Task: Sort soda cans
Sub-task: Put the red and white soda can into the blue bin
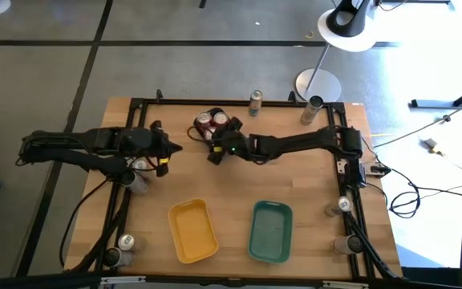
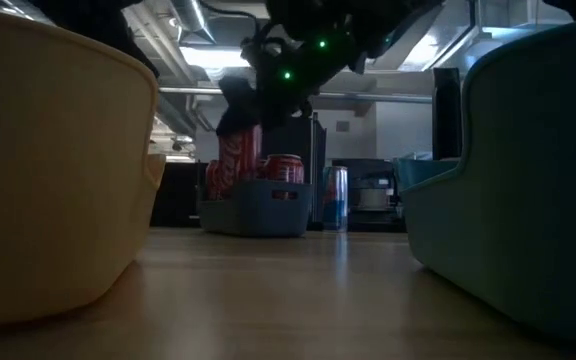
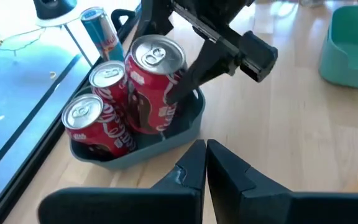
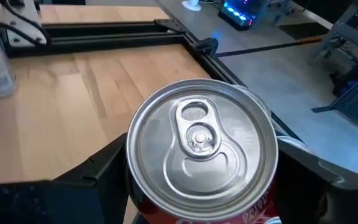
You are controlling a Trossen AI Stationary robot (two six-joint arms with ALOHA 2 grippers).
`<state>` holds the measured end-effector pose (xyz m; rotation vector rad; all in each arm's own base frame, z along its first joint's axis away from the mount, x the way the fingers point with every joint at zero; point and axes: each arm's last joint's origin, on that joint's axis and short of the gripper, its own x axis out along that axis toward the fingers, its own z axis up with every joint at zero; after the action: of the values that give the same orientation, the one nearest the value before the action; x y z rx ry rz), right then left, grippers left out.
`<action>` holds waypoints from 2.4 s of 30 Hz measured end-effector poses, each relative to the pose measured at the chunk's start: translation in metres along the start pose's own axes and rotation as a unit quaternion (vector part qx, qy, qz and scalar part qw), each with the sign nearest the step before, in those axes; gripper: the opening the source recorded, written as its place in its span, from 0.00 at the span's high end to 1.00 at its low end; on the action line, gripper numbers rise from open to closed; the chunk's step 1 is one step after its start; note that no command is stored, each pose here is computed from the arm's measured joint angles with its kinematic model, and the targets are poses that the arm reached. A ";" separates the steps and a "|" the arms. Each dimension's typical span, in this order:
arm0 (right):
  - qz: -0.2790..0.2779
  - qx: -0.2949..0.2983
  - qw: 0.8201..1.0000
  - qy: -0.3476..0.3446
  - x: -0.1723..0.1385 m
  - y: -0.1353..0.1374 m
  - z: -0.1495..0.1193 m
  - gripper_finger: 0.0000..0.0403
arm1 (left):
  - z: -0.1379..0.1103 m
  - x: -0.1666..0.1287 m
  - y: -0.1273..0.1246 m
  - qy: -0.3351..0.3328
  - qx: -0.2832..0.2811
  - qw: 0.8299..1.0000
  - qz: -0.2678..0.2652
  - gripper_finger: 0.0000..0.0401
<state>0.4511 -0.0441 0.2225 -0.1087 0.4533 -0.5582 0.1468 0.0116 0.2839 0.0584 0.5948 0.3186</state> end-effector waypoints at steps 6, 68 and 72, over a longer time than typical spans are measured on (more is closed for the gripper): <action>-0.001 -0.013 1.000 0.024 0.012 0.007 -0.016 0.29 | 0.000 0.002 -0.001 0.004 0.001 1.000 0.000 0.98; -0.009 -0.024 0.999 0.040 0.026 0.015 -0.036 0.13 | -0.002 0.003 -0.001 0.016 -0.007 1.000 0.000 0.98; -0.014 -0.024 0.999 0.042 0.026 0.015 -0.037 0.02 | -0.002 0.002 -0.001 0.016 -0.007 1.000 0.000 0.98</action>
<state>0.4618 -0.0448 0.1761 -0.1385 0.5477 -0.5805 0.1478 0.0115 0.2808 0.0405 0.6240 0.3246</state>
